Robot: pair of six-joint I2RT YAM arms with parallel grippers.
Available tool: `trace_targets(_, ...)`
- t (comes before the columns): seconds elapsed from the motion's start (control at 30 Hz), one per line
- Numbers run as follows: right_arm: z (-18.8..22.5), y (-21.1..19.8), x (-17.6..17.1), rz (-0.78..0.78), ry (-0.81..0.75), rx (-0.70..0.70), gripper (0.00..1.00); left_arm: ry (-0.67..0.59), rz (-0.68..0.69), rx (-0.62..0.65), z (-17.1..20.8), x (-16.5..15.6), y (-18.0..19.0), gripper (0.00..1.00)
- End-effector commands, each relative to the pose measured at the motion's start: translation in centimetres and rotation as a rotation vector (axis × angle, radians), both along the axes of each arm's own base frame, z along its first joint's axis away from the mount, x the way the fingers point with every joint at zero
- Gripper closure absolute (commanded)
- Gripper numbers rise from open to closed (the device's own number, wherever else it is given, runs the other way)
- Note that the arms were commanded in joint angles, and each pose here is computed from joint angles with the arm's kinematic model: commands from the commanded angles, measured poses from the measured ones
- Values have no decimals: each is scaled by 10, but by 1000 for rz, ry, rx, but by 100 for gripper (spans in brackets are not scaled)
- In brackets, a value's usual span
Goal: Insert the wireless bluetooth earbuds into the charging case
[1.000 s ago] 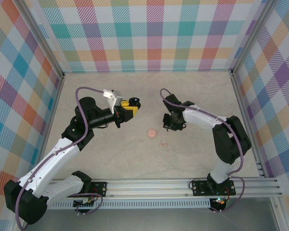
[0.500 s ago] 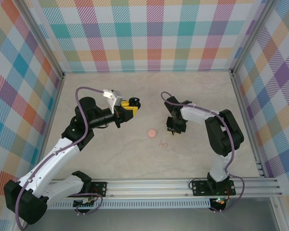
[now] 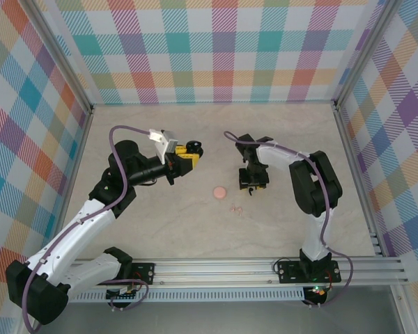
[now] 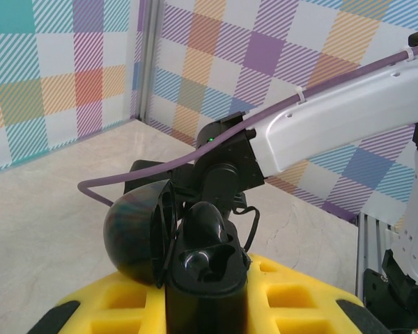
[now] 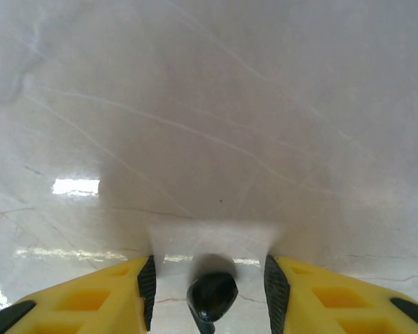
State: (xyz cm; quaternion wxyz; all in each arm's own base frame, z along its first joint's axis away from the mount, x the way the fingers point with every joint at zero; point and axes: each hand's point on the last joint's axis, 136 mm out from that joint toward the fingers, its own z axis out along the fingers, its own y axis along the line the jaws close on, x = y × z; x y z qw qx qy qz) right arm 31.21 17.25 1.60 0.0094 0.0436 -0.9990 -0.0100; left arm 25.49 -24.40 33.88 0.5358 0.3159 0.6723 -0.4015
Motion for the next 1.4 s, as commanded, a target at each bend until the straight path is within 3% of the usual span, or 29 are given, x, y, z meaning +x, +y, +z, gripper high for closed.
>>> trace_targets(0.0,-3,0,-6,76,63,3,53,-13,7,-9,7,0,3,82)
trace_targets(0.43,-8,0,-12,29,87,7,63,-16,8,-6,9,0,3,82)
trace_targets(1.37,-1,1,-20,36,120,14,63,-8,8,-6,7,0,3,82)
